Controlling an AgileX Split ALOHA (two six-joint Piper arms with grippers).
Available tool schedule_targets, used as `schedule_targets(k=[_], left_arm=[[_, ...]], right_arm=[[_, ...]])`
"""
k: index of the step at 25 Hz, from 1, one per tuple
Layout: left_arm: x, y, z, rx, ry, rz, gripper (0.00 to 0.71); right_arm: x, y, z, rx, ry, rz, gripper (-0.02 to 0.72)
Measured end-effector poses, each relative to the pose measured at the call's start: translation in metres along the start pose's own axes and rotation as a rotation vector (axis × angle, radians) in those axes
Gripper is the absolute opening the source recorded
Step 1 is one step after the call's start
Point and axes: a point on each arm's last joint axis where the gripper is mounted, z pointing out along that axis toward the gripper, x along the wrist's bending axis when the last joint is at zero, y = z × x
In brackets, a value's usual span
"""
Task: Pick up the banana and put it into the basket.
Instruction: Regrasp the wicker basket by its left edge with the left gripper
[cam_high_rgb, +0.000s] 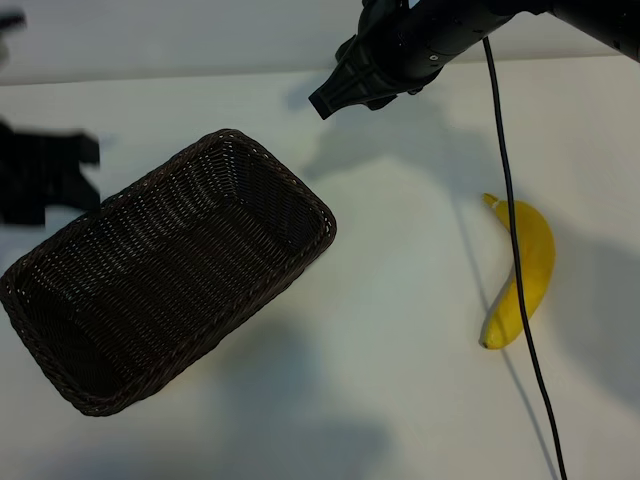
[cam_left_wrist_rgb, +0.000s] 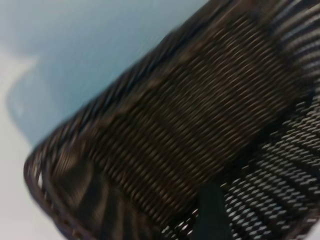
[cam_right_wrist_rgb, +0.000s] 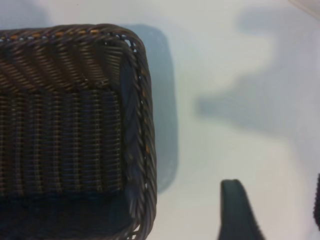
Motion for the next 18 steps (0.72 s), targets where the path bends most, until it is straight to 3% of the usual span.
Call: schedule_targets(k=[4,12,18], left_arm=[[0.013,-0.031,0.014,0.003,0.015,-0.084,0.542],[0.021,-0.064,-0.004,-0.081,0.004,-0.156,0.542],[0.039,-0.086,-0.010,-0.089,0.138,-0.217,0.542]], right_arm=[[0.000,0.000,0.000,0.004,0.000,0.006,0.486],[0.000,-0.001,0.000,0.010,0.001,0.008,0.503],[0.000,-0.002,0.000,0.021,0.002,0.008,0.503]])
